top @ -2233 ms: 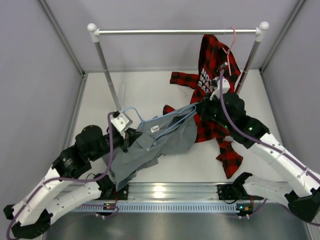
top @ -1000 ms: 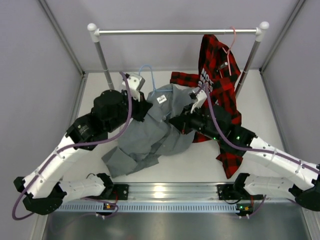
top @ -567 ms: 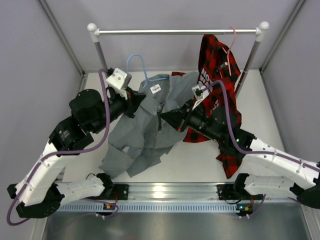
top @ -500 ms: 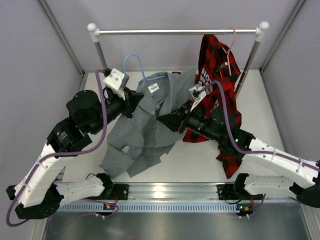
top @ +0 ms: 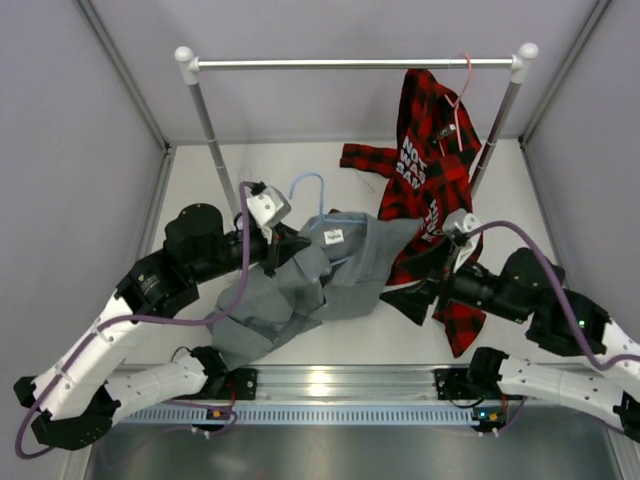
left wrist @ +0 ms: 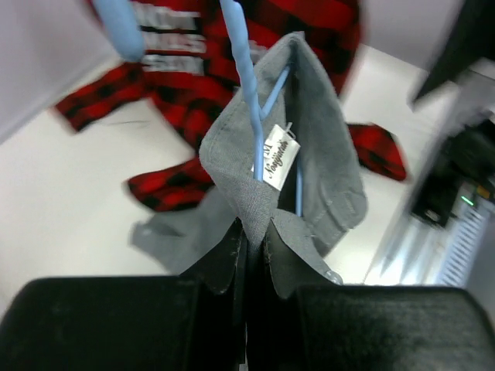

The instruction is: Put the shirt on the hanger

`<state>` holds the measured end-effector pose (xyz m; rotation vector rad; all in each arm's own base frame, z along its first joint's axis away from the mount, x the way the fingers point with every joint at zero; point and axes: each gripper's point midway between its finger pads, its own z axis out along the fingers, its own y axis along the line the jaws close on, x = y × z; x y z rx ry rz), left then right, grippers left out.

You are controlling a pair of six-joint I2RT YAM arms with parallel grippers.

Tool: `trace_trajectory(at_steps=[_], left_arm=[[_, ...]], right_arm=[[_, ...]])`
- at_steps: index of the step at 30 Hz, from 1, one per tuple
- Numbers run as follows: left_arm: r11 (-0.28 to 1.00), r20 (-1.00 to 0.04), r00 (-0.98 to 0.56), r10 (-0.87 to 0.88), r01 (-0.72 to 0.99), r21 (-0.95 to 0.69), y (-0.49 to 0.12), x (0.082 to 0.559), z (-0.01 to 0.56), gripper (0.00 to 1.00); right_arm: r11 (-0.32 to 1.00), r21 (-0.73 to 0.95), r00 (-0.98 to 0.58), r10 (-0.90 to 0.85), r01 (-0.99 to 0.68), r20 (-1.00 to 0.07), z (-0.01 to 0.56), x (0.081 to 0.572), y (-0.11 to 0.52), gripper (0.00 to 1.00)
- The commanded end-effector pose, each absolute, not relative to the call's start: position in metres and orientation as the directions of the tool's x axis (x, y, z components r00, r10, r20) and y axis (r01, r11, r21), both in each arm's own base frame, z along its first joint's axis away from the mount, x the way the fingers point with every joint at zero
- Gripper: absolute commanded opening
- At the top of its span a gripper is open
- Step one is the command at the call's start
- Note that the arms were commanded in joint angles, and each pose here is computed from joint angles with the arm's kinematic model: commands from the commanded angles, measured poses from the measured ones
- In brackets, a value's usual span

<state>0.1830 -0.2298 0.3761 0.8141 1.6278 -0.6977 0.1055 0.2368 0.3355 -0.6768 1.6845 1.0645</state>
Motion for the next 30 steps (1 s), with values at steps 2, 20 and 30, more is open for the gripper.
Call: trace_trajectory(at_steps=[2,20,30], left_arm=[[0.080,-0.991,-0.037,0.127,0.996,-0.027,-0.276,0.111,0.387,0.00],[-0.213,-0.988,-0.029,0.154,0.975,-0.062,-0.294,0.080,0.374,0.00],[0.373,-0.999,0.041,0.012,0.927,0.043,-0.254,0.151,0.447,0.98]], right_arm=[[0.371,0.167,-0.208,-0.072,-0.914,-0.976,0.378,0.088,0.228,0.82],[-0.006,0.094,-0.093,-0.082,-0.996,-0.992,0.442,0.069,0.314,0.01],[0.226,0.106,-0.110,-0.006,-0.968,-0.994,0.459,0.101,0.298,0.00]])
